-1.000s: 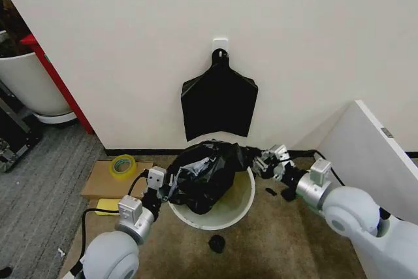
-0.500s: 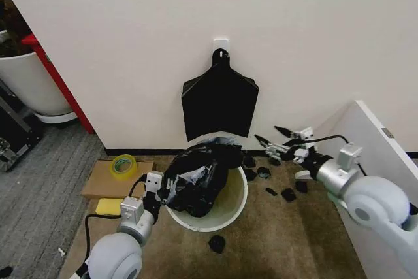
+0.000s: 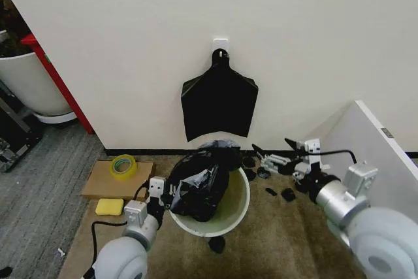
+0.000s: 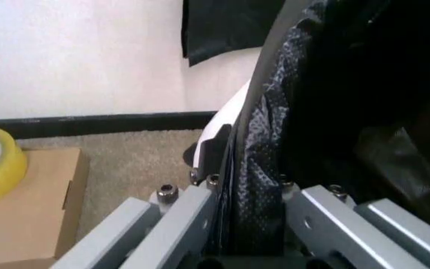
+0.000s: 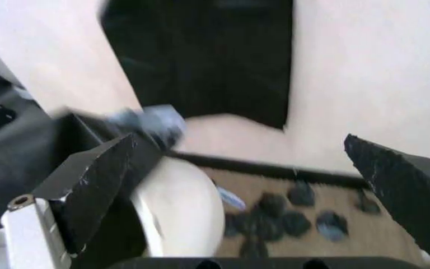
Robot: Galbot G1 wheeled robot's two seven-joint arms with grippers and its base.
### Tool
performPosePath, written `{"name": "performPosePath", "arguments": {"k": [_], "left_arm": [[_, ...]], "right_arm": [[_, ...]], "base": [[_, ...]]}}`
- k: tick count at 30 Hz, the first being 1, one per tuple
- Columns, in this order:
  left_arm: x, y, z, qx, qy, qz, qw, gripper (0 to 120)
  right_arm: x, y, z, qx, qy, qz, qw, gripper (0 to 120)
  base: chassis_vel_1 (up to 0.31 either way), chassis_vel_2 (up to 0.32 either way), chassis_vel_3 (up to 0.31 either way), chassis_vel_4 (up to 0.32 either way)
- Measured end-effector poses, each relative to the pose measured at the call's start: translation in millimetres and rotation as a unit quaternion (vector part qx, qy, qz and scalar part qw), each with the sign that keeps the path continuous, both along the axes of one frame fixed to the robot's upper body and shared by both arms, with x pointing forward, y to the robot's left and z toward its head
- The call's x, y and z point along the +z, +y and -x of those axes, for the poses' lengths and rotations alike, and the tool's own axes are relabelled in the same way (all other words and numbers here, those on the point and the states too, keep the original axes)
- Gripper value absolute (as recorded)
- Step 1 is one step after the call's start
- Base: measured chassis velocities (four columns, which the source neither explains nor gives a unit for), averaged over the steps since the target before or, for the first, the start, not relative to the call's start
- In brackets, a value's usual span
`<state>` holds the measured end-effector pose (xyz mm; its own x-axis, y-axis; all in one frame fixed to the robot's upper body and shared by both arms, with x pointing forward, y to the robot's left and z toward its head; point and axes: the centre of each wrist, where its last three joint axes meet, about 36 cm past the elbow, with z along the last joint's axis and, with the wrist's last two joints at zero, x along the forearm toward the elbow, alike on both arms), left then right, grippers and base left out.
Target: Place the garbage bag over the trash bin.
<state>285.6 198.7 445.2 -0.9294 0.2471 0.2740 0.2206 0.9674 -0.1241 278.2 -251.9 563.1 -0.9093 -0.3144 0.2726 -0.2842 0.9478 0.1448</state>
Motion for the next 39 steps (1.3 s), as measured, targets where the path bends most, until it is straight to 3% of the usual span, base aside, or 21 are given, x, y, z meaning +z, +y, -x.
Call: {"name": "performPosePath", "arguments": {"k": [5, 12, 18, 27, 36, 39], "left_arm": [[4, -6, -1, 0.000, -0.007, 0.007, 1.0000, 0], [-4, -8, -7, -0.006, -0.028, -0.022, 0.9993, 0], [-7, -6, -11, -0.014, -0.057, -0.056, 0.9967, 0], [-20, -4, -15, -0.011, -0.091, -0.107, 0.9901, 0], [-33, -9, -24, -0.011, -0.108, -0.132, 0.9853, 0], [-34, -9, -23, -0.015, -0.110, -0.136, 0.9845, 0]], "right_arm": [[-6, 2, 5, -0.017, 0.030, 0.007, 0.999, 100], [-16, 15, 9, -0.006, 0.046, -0.019, 0.999, 100], [-16, 24, 7, 0.043, 0.089, -0.086, 0.991, 100], [9, 12, -11, 0.049, 0.101, -0.182, 0.977, 100], [0, 25, -7, 0.069, 0.132, -0.176, 0.973, 99], [-5, 33, -3, 0.080, 0.144, -0.177, 0.970, 87]], "base": [[0.000, 0.000, 0.000, 0.000], [0.000, 0.000, 0.000, 0.000], [0.000, 0.000, 0.000, 0.000], [0.000, 0.000, 0.000, 0.000], [0.000, 0.000, 0.000, 0.000], [0.000, 0.000, 0.000, 0.000]]}}
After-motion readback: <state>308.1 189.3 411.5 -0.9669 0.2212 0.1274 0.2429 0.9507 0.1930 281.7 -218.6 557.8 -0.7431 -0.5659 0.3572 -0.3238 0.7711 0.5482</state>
